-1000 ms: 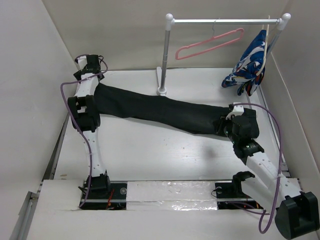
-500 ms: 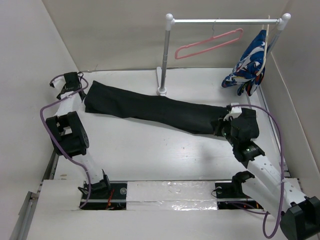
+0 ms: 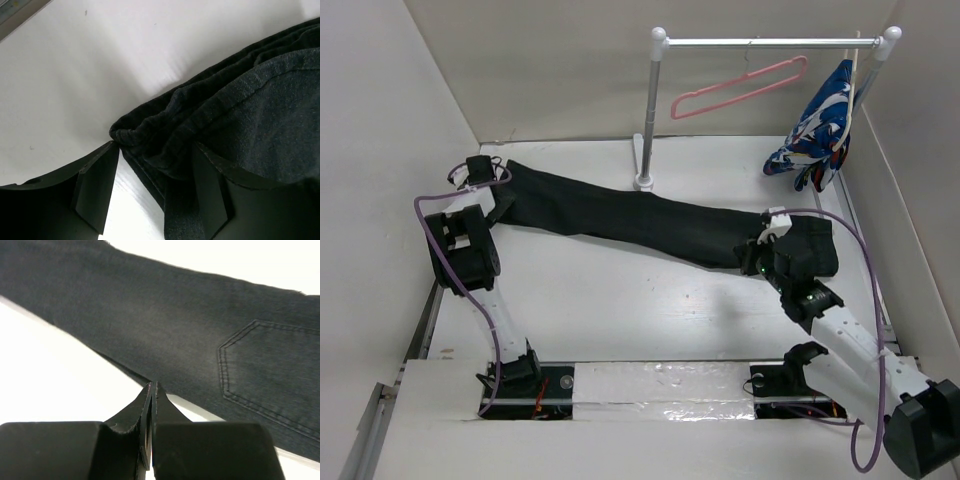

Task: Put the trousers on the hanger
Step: Fold the trousers at the center of the board.

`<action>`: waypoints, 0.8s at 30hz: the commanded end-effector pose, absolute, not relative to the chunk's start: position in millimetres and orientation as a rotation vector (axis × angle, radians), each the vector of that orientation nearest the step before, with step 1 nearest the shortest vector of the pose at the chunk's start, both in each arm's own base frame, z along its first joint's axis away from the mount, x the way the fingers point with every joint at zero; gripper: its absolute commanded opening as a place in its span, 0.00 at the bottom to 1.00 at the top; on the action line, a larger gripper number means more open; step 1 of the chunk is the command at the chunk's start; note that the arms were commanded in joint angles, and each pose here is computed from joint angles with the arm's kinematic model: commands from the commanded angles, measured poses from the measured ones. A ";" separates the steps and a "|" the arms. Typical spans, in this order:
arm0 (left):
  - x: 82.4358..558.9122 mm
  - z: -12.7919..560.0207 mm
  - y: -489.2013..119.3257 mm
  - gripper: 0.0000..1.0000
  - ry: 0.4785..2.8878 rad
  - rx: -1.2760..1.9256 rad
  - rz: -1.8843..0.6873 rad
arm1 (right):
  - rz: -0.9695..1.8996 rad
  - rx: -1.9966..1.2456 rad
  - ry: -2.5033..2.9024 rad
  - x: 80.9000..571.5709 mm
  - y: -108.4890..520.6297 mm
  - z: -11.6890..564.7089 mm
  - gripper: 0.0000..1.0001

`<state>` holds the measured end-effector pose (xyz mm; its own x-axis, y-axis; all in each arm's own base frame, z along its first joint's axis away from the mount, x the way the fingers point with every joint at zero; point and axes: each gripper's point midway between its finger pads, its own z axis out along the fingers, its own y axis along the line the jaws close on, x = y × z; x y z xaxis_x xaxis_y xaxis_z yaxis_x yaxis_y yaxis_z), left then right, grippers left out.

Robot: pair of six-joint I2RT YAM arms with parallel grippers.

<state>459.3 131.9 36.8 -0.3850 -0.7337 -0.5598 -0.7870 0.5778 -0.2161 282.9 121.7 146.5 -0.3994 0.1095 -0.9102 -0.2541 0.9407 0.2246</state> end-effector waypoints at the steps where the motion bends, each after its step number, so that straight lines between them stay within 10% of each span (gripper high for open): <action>1: 485.9 57.0 133.2 0.53 2.120 -1.181 0.036 | 0.409 -0.153 1.906 288.0 133.4 151.1 0.02; 11: 480.0 52.5 138.5 0.46 2.140 -1.177 0.093 | 0.367 -0.156 1.937 291.1 136.8 140.2 0.02; 15: 476.3 58.9 143.1 0.05 2.117 -1.182 0.126 | 0.353 -0.145 1.946 291.5 134.4 138.4 0.02; 17: 470.8 62.4 148.0 0.00 2.099 -1.208 0.165 | 0.331 -0.106 1.949 291.6 128.6 137.3 0.03; 24: 444.2 90.2 163.8 0.00 2.047 -1.211 0.316 | 0.204 0.286 2.029 288.2 59.4 108.7 0.80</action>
